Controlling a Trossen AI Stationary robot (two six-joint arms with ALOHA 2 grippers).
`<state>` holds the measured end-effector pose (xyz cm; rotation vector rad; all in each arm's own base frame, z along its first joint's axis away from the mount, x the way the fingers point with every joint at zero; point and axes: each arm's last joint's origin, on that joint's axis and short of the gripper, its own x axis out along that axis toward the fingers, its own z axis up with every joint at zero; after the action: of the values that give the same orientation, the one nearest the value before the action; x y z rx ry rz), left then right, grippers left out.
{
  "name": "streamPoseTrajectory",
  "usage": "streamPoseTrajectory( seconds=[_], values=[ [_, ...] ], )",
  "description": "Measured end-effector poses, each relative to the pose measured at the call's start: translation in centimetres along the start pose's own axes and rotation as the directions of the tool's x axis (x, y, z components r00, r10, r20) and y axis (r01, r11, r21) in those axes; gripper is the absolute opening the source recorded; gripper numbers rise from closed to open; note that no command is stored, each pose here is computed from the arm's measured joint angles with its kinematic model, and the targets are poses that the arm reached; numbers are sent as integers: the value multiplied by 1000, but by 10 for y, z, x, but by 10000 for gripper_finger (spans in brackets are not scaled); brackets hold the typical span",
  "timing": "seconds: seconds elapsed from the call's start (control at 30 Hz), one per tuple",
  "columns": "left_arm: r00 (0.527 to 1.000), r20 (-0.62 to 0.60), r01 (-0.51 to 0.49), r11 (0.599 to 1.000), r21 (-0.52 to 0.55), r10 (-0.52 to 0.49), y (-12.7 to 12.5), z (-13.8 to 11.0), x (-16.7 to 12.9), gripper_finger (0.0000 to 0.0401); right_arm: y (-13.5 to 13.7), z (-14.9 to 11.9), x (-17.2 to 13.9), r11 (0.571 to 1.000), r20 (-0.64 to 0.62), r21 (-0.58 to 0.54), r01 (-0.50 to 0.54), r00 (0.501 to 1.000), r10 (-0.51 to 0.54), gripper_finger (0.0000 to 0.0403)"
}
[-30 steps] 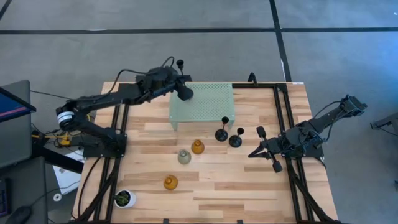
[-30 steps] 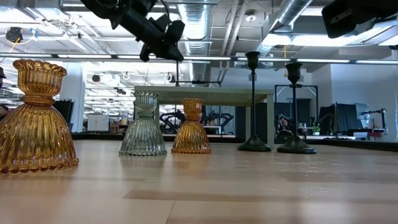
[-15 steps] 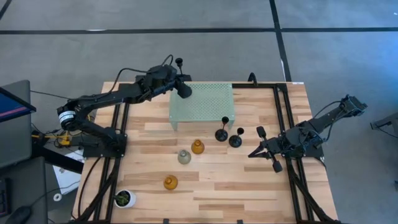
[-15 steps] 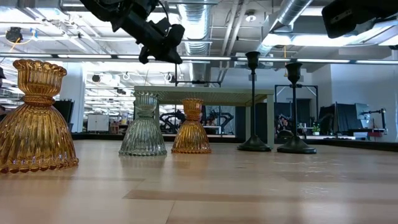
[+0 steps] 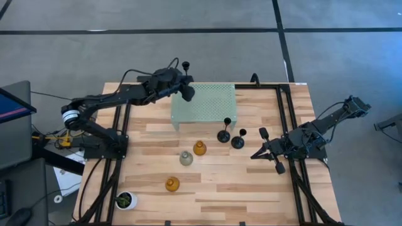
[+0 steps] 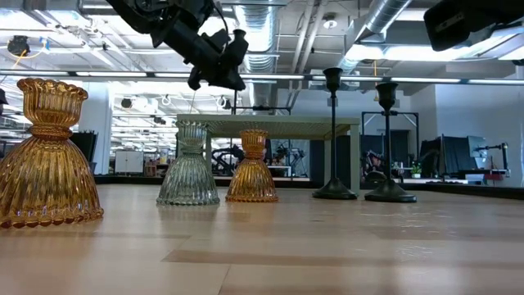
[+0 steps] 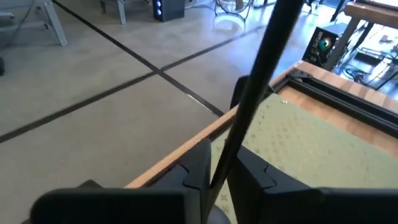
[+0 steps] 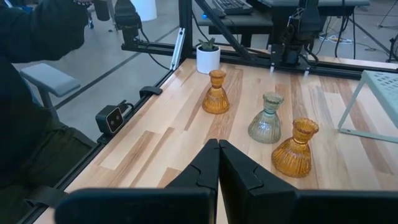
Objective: Pick & Place candle stick holders
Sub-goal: Put the bottom black candle holder on the shelf, then put the top black candle holder on the shelf aligned with the other black holder
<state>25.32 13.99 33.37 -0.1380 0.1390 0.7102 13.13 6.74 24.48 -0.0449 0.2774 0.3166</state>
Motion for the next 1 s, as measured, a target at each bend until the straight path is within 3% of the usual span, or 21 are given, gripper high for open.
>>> streamPoseTrajectory(
  seconds=[0.6, 0.83, 1.0],
  values=[
    [1000, 30, 1, 1000, 18, -2, 1, 6, -6, 193, 0, 0, 0, 1000, -1, 1, -1, 1000, 1, 0],
    [992, 92, 86, 996, 19, -87, 2, 24, -34, 202, 0, 0, 0, 999, -3, 34, -2, 1000, 2, 0],
    [996, 34, 83, 996, 27, -84, 8, 27, -60, 196, 0, -1, 0, 999, -11, 33, -2, 1000, 2, 0]
  ],
)
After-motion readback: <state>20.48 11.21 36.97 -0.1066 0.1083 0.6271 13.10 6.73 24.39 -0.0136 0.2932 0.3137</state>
